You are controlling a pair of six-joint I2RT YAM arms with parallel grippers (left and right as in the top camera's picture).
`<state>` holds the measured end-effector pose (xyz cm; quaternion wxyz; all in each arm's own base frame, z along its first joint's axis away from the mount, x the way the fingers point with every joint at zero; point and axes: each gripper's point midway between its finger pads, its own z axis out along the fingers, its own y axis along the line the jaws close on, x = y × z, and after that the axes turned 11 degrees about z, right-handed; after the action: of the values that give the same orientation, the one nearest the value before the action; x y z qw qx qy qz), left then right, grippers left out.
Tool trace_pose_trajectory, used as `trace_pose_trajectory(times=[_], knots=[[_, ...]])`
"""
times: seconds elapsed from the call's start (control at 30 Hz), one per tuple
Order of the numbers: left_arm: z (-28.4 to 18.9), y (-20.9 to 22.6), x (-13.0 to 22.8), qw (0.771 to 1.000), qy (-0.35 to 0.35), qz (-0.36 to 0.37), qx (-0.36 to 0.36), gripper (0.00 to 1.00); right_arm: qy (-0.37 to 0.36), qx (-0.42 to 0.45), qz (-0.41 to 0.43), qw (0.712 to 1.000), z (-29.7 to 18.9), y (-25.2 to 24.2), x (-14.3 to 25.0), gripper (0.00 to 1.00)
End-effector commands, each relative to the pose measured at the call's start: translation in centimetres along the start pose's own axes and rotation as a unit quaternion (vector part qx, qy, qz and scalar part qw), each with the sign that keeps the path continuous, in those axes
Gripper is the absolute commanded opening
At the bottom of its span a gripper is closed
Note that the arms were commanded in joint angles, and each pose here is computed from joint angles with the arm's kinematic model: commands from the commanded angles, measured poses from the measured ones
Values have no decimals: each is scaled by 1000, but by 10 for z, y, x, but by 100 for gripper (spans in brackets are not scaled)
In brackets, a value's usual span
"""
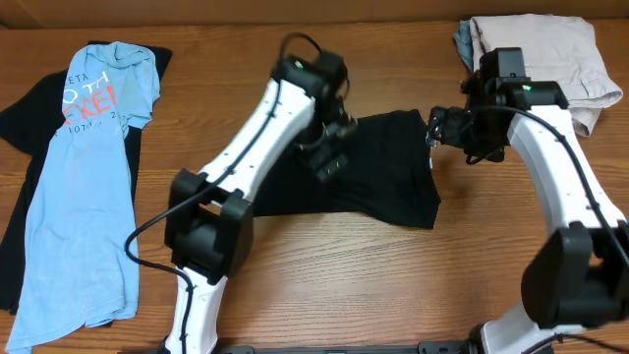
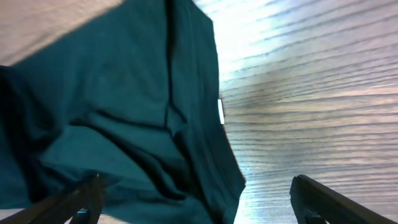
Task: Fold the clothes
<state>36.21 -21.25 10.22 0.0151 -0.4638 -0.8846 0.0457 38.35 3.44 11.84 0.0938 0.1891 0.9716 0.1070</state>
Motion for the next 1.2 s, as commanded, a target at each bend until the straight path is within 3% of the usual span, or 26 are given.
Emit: trace_pose_trajectory(times=[0.0,0.27,0.57,1.17], knots=[[-43,24,-7,997,-49,-55,-31,100,28,6,-2,1000,23,-2,2,99],[-90,62,6,986,-92,-127,-53,100,88,-26,-25,995,61,1,12,100],[-92,85,36,981,-76,-170,-47,100,133,-93,-17,987,89,2,15,99],[-94,112,64,974,-70,-211,-47,100,168,-163,-11,972,112,8,39,87]])
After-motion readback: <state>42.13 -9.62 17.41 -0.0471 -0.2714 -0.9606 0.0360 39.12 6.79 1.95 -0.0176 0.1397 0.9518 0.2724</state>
